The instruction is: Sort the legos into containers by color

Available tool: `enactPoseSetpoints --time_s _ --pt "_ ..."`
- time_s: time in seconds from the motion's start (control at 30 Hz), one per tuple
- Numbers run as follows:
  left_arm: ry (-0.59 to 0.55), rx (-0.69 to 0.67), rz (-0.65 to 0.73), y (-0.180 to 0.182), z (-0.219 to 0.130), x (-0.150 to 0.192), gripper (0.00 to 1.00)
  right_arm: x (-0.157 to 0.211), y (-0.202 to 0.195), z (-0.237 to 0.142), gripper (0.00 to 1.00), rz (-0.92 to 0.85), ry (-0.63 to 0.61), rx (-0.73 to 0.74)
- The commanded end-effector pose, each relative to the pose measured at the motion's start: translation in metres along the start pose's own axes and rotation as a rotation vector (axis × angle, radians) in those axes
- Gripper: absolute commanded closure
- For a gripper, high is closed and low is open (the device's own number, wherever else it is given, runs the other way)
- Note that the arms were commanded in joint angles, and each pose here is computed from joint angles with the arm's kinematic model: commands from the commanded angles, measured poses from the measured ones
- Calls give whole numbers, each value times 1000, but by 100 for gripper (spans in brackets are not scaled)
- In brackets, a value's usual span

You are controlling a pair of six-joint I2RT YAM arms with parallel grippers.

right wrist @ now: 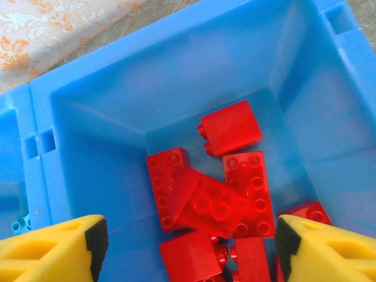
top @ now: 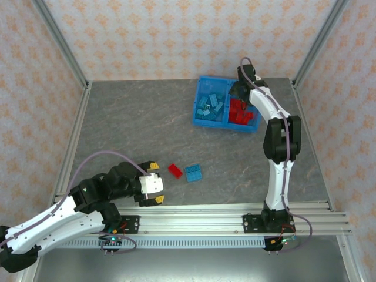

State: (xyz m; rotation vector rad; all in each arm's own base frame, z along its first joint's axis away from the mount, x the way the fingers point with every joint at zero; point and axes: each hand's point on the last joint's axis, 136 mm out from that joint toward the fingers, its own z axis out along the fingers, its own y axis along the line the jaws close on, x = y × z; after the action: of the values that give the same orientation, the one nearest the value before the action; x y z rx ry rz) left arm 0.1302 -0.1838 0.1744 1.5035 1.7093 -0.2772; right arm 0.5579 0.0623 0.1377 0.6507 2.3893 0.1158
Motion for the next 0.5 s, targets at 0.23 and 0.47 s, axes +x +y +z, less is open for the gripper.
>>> enactPoseSetpoints --time_s 0.23,0.47 --pt "-20 -78 -44 16 4 -5 0 19 -8 -108 16 28 -2 -183" --pt "-196 -254 -434 65 -19 -52 0 111 22 -198 14 54 158 -618"
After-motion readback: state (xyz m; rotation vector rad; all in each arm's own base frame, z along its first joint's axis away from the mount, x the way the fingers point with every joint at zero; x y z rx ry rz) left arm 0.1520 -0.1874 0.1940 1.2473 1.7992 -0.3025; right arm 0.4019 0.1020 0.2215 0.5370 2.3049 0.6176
